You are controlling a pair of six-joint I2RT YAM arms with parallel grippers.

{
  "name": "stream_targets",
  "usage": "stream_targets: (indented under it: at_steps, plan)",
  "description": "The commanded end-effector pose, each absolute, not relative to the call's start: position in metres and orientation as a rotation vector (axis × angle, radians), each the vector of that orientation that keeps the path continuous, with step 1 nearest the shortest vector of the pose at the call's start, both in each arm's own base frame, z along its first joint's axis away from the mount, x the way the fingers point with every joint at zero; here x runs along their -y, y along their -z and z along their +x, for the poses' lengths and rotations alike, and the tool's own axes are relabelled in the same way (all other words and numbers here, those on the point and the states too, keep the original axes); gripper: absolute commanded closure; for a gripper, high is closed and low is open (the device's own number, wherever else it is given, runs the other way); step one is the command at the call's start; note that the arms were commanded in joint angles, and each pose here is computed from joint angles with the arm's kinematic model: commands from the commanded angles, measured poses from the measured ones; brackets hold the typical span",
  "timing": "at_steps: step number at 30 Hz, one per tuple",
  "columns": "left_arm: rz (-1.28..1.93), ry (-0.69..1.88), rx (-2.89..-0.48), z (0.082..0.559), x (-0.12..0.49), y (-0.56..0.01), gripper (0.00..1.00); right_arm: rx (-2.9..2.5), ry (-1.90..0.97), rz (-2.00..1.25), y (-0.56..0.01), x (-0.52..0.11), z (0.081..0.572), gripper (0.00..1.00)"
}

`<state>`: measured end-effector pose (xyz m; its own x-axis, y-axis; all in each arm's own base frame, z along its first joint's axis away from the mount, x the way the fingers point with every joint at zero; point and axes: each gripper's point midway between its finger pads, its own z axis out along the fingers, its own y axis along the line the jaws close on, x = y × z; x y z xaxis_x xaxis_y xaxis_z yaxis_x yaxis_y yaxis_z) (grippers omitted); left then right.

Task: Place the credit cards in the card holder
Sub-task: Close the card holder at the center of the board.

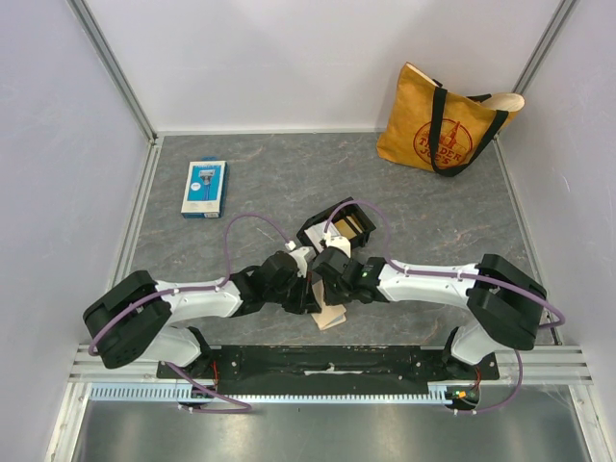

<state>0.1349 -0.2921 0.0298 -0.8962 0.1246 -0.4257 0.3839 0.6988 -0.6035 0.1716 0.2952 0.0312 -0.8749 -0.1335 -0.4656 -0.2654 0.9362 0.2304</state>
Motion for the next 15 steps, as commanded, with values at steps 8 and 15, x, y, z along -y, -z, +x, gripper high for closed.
stream_targets:
  at_steps: [8,15]
  plan:
    - [0.354,1.051,-2.441,0.141,0.291,-0.064,0.79,-2.466,-0.377,-0.265,-0.067,-0.263,0.185,0.47]
    - [0.296,1.027,-2.396,0.143,0.278,-0.076,0.57,-2.418,-0.396,-0.115,-0.071,-0.239,0.184,0.33]
